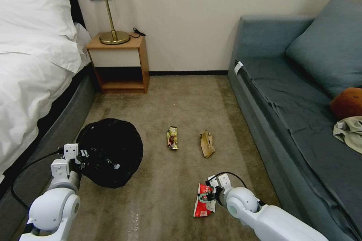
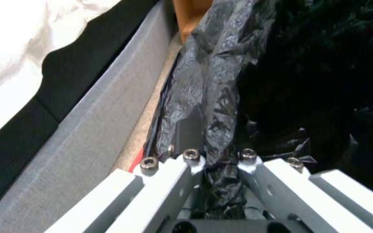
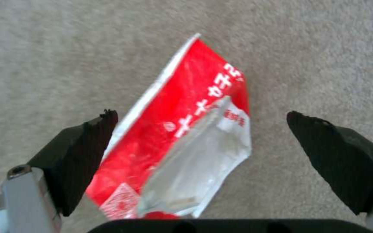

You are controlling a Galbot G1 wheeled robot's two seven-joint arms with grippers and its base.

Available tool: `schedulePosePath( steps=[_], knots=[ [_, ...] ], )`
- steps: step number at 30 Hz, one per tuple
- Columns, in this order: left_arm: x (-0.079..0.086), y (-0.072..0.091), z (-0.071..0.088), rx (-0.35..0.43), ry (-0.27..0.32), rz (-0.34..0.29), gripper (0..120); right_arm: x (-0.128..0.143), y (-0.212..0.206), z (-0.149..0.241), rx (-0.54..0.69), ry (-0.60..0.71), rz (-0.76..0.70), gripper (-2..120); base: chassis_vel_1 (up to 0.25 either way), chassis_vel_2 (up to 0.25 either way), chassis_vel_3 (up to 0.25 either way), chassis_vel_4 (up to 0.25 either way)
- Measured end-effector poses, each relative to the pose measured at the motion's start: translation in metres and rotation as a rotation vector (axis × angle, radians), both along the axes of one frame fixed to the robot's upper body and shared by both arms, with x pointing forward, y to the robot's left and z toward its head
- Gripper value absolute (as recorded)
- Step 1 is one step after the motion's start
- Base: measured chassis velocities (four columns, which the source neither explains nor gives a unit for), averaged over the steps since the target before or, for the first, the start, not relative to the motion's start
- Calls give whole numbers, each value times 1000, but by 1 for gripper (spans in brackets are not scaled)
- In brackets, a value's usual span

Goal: Pick up the trash bin, then pick up the garbage on the floor and place it into the trash bin.

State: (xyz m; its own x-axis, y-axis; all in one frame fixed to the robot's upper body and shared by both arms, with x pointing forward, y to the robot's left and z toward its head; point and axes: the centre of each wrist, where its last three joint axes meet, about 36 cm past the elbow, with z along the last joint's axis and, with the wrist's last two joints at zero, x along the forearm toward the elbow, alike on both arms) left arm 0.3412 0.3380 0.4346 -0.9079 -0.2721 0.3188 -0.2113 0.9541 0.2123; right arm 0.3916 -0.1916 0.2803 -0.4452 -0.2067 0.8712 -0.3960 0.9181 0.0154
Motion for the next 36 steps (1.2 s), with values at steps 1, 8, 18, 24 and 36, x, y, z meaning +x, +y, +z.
schedulePosePath(
  steps=[1, 8, 18, 24, 36],
  knots=[
    [0, 0, 0, 0, 0, 0, 1, 0, 0, 0, 0, 0, 0, 100, 0, 0, 0, 0],
    [0, 0, 0, 2, 0, -5, 1, 4, -9, -17, -26, 7, -12, 100, 0, 0, 0, 0],
    [0, -3, -4, -4, 1, -9, 1, 3, -12, -37, -32, 17, -9, 100, 0, 0, 0, 0],
    [1, -4, -6, -4, 7, -11, 1, 7, -17, -43, -37, 14, -13, 100, 0, 0, 0, 0],
    [4, -3, -6, -5, 6, -12, 1, 5, -18, -49, -17, 22, -5, 72, 0, 0, 0, 0]
  ],
)
